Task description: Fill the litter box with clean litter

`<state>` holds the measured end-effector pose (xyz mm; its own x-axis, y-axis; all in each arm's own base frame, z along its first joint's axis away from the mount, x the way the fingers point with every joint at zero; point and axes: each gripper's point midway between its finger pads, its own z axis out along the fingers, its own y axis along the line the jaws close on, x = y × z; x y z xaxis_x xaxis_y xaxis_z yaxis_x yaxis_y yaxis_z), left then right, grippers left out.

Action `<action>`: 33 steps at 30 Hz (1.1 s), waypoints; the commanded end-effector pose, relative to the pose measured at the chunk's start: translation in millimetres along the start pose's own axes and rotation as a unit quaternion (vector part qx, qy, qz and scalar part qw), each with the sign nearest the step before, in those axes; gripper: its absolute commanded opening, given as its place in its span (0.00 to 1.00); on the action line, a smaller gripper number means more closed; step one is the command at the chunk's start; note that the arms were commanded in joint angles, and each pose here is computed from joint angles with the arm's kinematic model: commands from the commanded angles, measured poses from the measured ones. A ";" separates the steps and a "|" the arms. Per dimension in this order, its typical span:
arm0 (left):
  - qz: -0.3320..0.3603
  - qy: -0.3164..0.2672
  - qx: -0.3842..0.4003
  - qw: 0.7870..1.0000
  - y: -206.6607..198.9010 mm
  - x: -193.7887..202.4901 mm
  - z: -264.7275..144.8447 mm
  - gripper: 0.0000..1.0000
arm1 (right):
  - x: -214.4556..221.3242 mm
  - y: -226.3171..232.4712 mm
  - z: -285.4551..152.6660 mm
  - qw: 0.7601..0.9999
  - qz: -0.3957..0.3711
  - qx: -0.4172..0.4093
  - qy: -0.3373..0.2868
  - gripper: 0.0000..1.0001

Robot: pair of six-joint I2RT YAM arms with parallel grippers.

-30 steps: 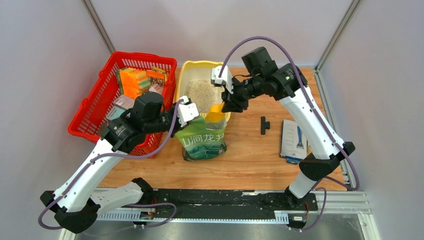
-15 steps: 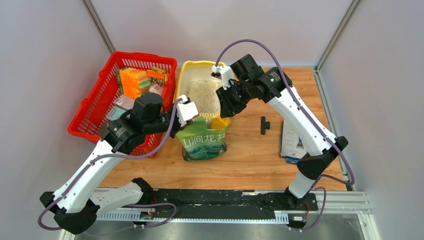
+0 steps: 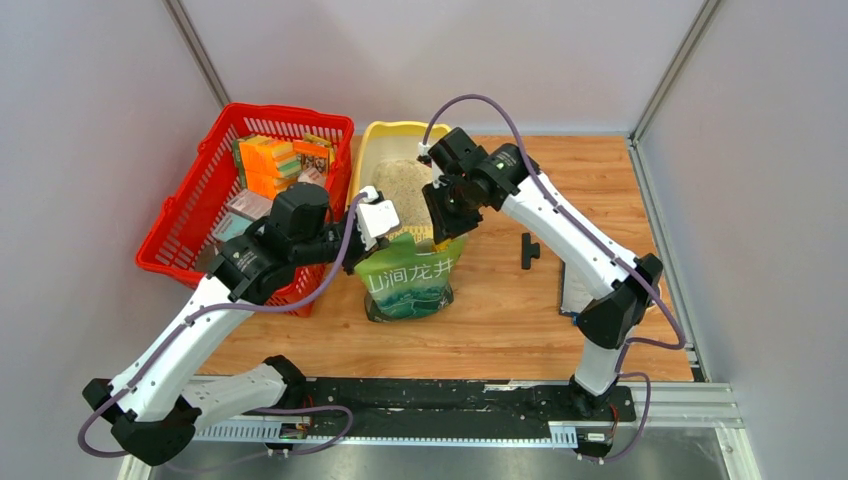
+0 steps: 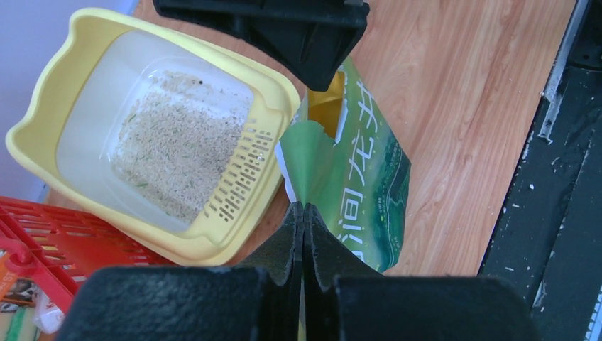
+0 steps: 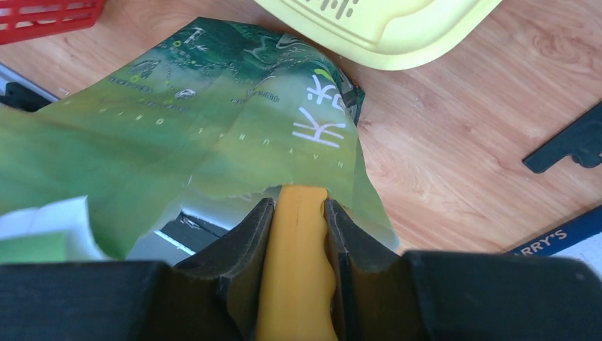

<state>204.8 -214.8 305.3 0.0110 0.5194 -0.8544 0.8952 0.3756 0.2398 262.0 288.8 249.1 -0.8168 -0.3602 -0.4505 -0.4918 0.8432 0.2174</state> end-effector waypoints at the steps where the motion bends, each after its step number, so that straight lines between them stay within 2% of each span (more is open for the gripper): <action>1: 0.010 -0.063 -0.020 0.998 9.1 -38.9 -15.9 0.00 | 30.5 -38.9 11.8 0.992 0.016 0.107 0.070 0.00; 12: 0.021 -0.070 -0.021 0.997 10.9 -44.0 -17.0 0.00 | 52.8 -4.1 47.7 0.989 0.027 0.042 0.141 0.00; 17: 0.025 -0.074 -0.022 0.997 12.7 -47.4 -16.3 0.00 | 60.1 3.1 56.2 0.984 0.070 -0.011 0.165 0.00; 20: 0.027 -0.070 -0.020 0.997 12.2 -45.6 -15.2 0.00 | 58.8 6.8 65.2 0.979 0.113 -0.071 0.152 0.00; 21: 0.028 -0.070 -0.018 0.997 11.1 -45.1 -15.6 0.00 | 47.9 10.2 70.9 0.981 0.117 -0.096 0.125 0.00; 22: 0.029 -0.067 -0.018 0.997 11.4 -43.6 -15.4 0.00 | 62.4 6.4 80.1 0.975 0.133 -0.105 0.141 0.00; 24: 0.031 -0.064 -0.017 0.997 10.9 -41.5 -14.8 0.00 | 50.8 14.9 76.0 0.970 0.147 -0.163 0.102 0.00; 25: 0.031 -0.062 -0.017 0.997 10.5 -40.3 -15.5 0.00 | 60.7 13.2 80.5 0.967 0.157 -0.172 0.107 0.00; 27: 0.032 -0.056 -0.015 0.998 9.7 -37.1 -14.8 0.00 | 44.6 25.6 67.2 0.956 0.155 -0.240 0.063 0.00; 29: 0.036 -0.053 -0.015 0.998 9.7 -36.0 -15.5 0.00 | 45.6 26.0 62.9 0.950 0.162 -0.260 0.055 0.00; 33: 0.047 -0.039 -0.015 0.998 10.8 -30.6 -15.4 0.00 | 29.6 23.6 33.0 0.946 0.142 -0.291 0.002 0.00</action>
<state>206.4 -222.6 298.3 0.0160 0.5341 -0.8452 0.9131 0.3367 0.2300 243.0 307.1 177.3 -0.9411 -0.1798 -0.2865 -0.3301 0.6725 0.6624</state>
